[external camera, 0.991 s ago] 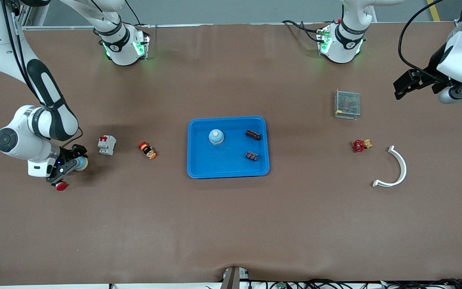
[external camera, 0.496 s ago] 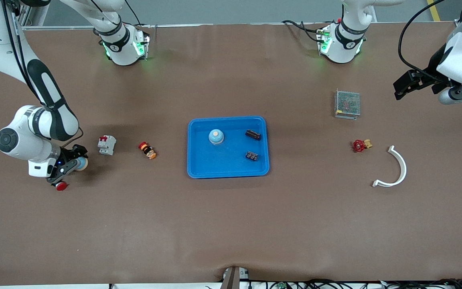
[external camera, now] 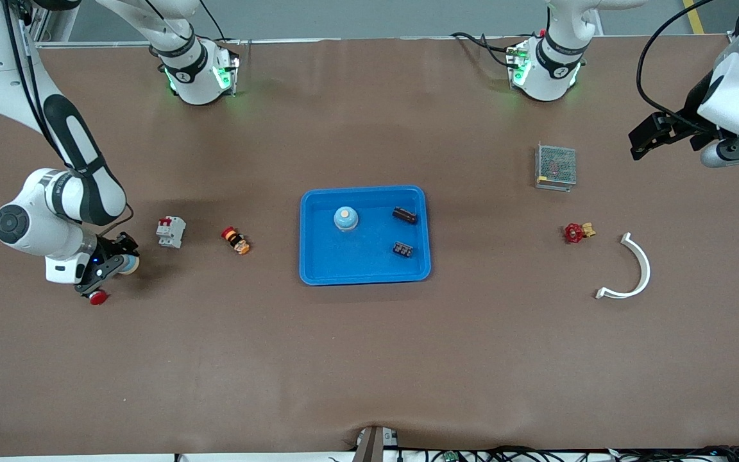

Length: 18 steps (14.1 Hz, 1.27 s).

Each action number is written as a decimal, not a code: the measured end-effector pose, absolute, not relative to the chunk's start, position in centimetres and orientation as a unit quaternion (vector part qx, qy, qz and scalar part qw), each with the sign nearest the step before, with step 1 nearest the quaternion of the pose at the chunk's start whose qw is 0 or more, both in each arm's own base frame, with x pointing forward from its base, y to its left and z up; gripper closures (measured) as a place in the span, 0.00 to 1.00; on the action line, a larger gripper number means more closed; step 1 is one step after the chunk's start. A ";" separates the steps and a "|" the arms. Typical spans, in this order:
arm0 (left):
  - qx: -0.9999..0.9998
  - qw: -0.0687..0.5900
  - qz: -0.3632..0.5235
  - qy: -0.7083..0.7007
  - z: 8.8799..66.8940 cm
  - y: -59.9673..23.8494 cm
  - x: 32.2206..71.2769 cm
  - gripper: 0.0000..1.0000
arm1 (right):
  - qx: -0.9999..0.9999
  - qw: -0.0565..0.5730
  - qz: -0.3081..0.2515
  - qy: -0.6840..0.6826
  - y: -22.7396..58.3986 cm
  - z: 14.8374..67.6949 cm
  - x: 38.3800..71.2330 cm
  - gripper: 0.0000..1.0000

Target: Place electrolytic capacitor and blue bell in tray

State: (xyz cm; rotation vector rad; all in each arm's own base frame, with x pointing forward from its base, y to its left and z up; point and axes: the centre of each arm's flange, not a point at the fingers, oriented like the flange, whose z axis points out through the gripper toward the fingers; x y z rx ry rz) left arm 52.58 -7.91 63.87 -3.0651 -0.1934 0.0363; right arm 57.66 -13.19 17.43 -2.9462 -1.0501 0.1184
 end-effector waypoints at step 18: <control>-0.997 0.032 0.004 -0.069 63.4 -7.3 53.4 0.00 | -0.981 0.024 0.080 -0.174 7.4 32.1 66.4 0.33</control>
